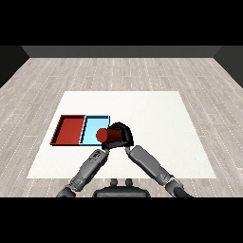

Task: Pick the red can and put it in the red box

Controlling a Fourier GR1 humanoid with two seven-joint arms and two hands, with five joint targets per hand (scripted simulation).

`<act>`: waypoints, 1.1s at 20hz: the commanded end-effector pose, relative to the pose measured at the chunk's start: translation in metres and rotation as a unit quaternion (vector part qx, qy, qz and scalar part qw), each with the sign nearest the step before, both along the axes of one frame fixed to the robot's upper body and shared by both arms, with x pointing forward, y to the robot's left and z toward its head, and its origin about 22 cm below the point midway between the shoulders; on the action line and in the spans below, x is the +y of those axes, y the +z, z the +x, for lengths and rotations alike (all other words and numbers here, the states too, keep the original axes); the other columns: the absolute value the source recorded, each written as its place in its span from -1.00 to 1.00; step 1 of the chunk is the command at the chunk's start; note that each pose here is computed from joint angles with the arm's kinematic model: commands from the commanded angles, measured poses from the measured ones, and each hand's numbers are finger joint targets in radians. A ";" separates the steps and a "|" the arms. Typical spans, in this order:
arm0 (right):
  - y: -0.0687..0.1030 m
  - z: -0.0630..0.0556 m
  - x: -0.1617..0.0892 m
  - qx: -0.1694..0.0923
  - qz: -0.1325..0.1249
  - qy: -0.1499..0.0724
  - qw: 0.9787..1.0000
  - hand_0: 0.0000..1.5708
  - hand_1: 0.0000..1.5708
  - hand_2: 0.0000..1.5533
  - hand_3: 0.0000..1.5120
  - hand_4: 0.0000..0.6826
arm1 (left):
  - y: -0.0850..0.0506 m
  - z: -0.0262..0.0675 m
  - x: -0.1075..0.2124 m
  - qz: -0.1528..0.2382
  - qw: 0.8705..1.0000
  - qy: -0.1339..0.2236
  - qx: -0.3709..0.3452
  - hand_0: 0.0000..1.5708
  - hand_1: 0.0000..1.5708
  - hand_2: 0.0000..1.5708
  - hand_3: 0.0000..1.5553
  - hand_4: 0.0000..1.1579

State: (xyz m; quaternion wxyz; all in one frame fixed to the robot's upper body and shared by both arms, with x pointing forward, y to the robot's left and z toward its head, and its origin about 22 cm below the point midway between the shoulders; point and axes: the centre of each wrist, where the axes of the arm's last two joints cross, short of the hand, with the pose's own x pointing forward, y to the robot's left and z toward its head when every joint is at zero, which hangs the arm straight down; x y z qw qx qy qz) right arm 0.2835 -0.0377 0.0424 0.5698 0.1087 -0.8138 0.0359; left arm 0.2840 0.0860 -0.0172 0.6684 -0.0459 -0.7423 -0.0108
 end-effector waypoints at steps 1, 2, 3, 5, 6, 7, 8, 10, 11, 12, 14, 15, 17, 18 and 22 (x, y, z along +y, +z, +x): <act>-0.015 -0.011 0.002 0.006 -0.003 0.012 1.000 0.97 0.97 0.88 0.82 0.77 | 0.018 0.0070 0.000 0.007 0.999 0.036 -0.008 0.94 0.94 0.90 0.80 0.48; 0.000 -0.004 0.006 -0.007 0.009 0.006 1.000 0.96 0.96 0.88 0.82 0.78 | 0.013 0.0113 -0.005 0.014 0.999 0.031 -0.008 0.97 0.97 0.92 0.81 0.57; -0.004 0.003 0.002 0.001 0.003 0.008 1.000 0.91 0.91 0.87 0.83 0.78 | 0.012 0.0145 -0.010 0.004 0.999 0.033 -0.013 0.99 0.99 0.92 0.81 0.68; 0.000 0.005 0.002 0.001 0.010 0.004 1.000 0.87 0.87 0.86 0.82 0.78 | -0.002 0.0080 -0.004 0.019 0.998 0.056 -0.027 1.00 1.00 0.93 0.81 0.73; -0.007 0.006 0.003 0.005 0.001 0.008 1.000 0.85 0.85 0.86 0.82 0.80 | 0.018 -0.0041 0.007 0.006 0.998 0.062 -0.028 1.00 1.00 0.93 0.81 0.75; 0.001 -0.001 0.011 0.001 0.004 0.007 1.000 0.83 0.83 0.85 0.82 0.81 | 0.006 0.0182 0.008 0.007 0.997 0.070 -0.028 1.00 1.00 0.93 0.82 0.65; 0.001 0.006 0.001 0.003 0.011 0.007 1.000 0.83 0.83 0.86 0.82 0.82 | 0.014 0.0137 -0.012 0.010 0.997 0.065 -0.040 1.00 1.00 0.94 0.82 0.62; 0.002 0.003 0.007 0.009 0.028 0.024 0.999 0.85 0.85 0.85 0.82 0.75 | 0.009 0.0023 -0.013 0.014 0.997 0.065 -0.044 1.00 1.00 0.95 0.83 0.67; 0.000 -0.010 0.004 0.014 0.048 0.013 0.999 0.81 0.81 0.82 0.80 0.39 | 0.008 0.0113 -0.006 0.012 0.997 0.063 -0.042 1.00 1.00 0.95 0.85 0.80; 0.003 -0.009 0.012 0.011 0.056 0.013 0.998 0.69 0.69 0.69 0.66 -0.64 | 0.023 0.0075 -0.011 0.013 0.997 0.068 -0.038 1.00 1.00 0.94 0.85 0.86; -0.002 -0.003 0.006 -0.001 -0.004 0.002 1.000 -1.00 -1.00 -1.00 -1.00 -1.00 | 0.013 0.0066 -0.002 0.016 0.996 0.073 -0.049 1.00 1.00 0.95 0.87 0.93; 0.002 -0.002 0.002 0.002 -0.015 0.009 1.000 -1.00 -1.00 -1.00 -1.00 -1.00 | 0.013 0.0065 -0.002 0.017 0.996 0.073 -0.050 1.00 1.00 0.95 0.87 0.93; 0.003 -0.002 0.001 0.002 -0.015 0.010 1.000 -1.00 -1.00 -1.00 -1.00 -1.00 | 0.013 0.0061 -0.002 0.017 0.996 0.073 -0.050 1.00 1.00 0.95 0.87 0.93; 0.003 -0.002 0.000 0.002 -0.015 0.010 1.000 -1.00 -1.00 -1.00 -1.00 -1.00 | 0.013 0.0060 -0.002 0.017 0.996 0.073 -0.050 1.00 1.00 0.95 0.87 0.93; 0.003 -0.004 -0.006 0.003 -0.009 0.013 1.000 -1.00 -1.00 -1.00 -1.00 -1.00 | 0.025 0.0118 0.014 0.028 0.995 0.074 -0.059 1.00 1.00 0.96 0.89 0.94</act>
